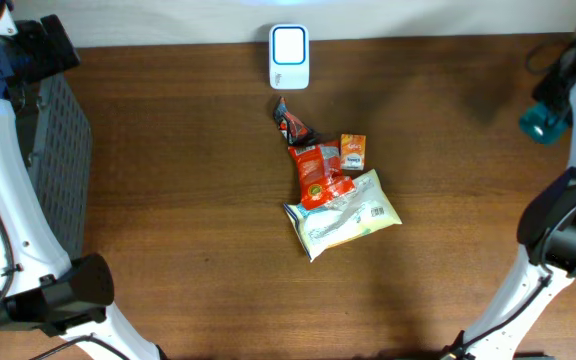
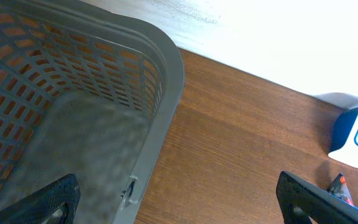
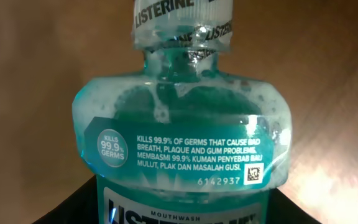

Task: Scan the item barcode
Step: 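Carry the bottle to the right side and place it on the table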

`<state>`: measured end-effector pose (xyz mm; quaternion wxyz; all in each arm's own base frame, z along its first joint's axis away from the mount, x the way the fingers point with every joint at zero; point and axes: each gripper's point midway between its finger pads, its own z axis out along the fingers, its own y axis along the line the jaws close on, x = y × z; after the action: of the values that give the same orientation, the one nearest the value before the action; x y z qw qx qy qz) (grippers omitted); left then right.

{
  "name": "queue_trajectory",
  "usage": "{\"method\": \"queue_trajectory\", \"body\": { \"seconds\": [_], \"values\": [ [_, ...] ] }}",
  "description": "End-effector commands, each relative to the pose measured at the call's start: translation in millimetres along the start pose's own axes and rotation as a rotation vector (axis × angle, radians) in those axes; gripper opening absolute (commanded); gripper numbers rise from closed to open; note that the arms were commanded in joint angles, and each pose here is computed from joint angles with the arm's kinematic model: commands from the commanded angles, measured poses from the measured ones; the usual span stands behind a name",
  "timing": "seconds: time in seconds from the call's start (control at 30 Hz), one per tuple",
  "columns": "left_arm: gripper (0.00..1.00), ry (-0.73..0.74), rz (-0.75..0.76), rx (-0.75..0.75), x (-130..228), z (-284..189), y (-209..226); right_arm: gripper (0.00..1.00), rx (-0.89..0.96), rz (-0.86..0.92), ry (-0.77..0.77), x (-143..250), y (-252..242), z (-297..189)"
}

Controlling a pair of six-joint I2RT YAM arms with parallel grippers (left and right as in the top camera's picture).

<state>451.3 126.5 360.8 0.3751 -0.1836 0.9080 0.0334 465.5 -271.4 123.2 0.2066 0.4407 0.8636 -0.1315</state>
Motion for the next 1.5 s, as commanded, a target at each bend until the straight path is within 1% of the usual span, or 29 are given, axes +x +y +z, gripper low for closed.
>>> {"method": "queue_trajectory", "body": {
  "seconds": [0.0,0.1,0.17,0.5,0.63,0.8,0.83,0.97,1.03,1.1,1.27,1.33,1.4,1.43,1.47],
  "values": [
    [0.99,-0.007,-0.012,0.002,-1.1,-4.1,0.9,0.52,0.063,0.156,0.054,7.3,-40.0,26.4],
    [0.99,-0.007,-0.012,0.002,-1.1,-4.1,0.9,0.52,0.090,0.249,0.114,18.3,-73.2,49.8],
    [0.99,-0.007,-0.012,0.002,-1.1,-4.1,0.9,0.52,0.109,0.287,0.122,18.9,-91.4,57.4],
    [0.99,-0.007,-0.012,0.002,-1.1,-4.1,0.9,0.52,0.183,0.439,0.133,10.9,-177.1,76.2],
    [0.99,-0.007,-0.012,0.002,-1.1,-4.1,0.9,0.53,0.197,0.468,0.138,12.4,-193.0,86.8],
    [0.99,-0.007,-0.012,0.002,-1.1,-4.1,0.9,0.53,0.200,0.467,0.140,14.8,-192.4,100.4],
    [0.99,-0.007,-0.012,0.002,-1.1,-4.1,0.9,0.55,0.200,0.467,0.143,15.8,-192.1,102.5],
    [0.99,-0.007,-0.012,0.002,-1.1,-4.1,0.9,0.82,0.200,0.466,0.141,16.1,-192.1,105.7],
    [0.99,-0.007,-0.012,0.002,-1.1,-4.1,0.9,0.91,0.196,0.455,0.140,15.2,-191.6,105.6],
    [0.99,-0.007,-0.012,0.002,-1.1,-4.1,0.9,0.95,0.192,0.427,0.143,14.9,-191.3,104.3],
    [0.99,-0.007,-0.012,0.002,-1.1,-4.1,0.9,0.95,0.188,0.426,0.137,6.3,-191.3,83.6],
    [0.99,-0.007,-0.012,0.002,-1.1,-4.1,0.9,0.95,0.136,0.432,0.130,-4.4,-183.5,65.2],
    [0.99,-0.007,-0.012,0.002,-1.1,-4.1,0.9,0.93,0.058,0.440,0.143,-11.0,-171.1,49.0],
    [0.99,-0.007,-0.012,0.003,-1.1,-4.1,0.8,0.88,0.023,0.442,0.157,-11.9,-165.2,43.6],
    [0.99,-0.007,-0.012,0.002,-1.1,-4.1,0.9,0.67,-0.026,0.423,0.175,-12.6,-156.8,38.0]
  ]
}}
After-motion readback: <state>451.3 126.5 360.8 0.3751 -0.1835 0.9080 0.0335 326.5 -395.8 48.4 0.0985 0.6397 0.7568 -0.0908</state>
